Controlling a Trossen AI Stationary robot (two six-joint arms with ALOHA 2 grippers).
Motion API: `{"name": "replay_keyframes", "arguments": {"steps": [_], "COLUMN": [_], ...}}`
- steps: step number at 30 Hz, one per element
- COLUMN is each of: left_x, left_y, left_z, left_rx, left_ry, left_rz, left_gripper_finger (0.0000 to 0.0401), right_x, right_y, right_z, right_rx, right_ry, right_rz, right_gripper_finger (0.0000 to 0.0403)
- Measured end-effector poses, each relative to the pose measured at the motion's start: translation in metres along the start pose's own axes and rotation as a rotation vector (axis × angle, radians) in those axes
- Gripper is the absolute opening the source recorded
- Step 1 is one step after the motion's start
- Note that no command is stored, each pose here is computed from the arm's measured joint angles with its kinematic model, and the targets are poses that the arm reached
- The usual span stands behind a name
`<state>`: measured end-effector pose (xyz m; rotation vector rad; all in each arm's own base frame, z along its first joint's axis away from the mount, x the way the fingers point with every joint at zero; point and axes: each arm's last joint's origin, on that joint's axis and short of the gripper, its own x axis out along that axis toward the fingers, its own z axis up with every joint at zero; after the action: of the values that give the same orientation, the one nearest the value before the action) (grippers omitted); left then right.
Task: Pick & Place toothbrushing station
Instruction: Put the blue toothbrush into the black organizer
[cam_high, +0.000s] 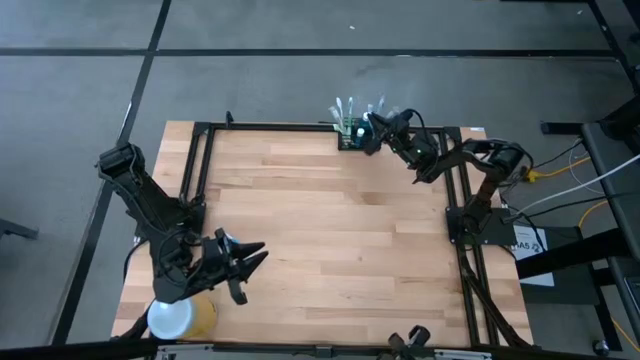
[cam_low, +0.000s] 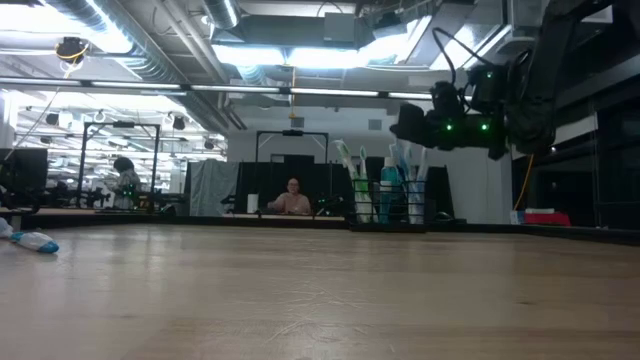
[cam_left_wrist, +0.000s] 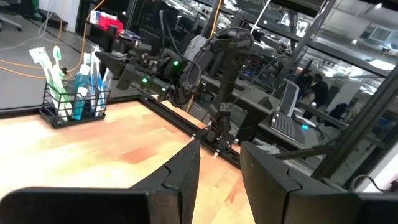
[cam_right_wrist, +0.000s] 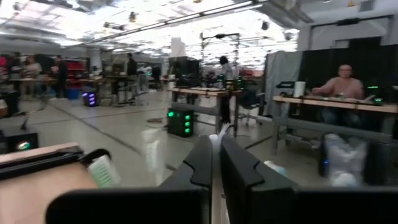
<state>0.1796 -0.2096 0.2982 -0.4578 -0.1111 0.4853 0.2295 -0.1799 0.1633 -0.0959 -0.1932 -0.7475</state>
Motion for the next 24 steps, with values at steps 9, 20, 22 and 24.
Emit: {"name": "replay_keyframes", "arguments": {"steps": [9, 20, 22, 24], "left_x": [-0.006, -0.008, -0.007, -0.007], "left_y": [-0.001, -0.003, -0.003, -0.003], "left_z": [0.0, -0.004, -0.005, -0.004], "left_rx": [-0.021, -0.022, -0.017, -0.016], "left_ry": [0.009, 0.023, 0.024, 0.024], "left_rz": [-0.019, -0.041, -0.042, -0.042], "left_gripper_finger": [0.0111, 0.0111, 0.0111, 0.0111], "right_x": [-0.004, -0.026, -0.031, -0.036], "right_y": [-0.004, 0.0, 0.008, 0.023], "right_z": [-0.008, 0.031, 0.047, 0.06], "right_rx": [0.123, 0.202, 0.233, 0.294], "right_ry": [0.06, -0.118, -0.17, -0.16], "right_rz": [-0.024, 0.118, 0.23, 0.372], "right_gripper_finger": [0.012, 0.0221, 0.0222, 0.022]}}
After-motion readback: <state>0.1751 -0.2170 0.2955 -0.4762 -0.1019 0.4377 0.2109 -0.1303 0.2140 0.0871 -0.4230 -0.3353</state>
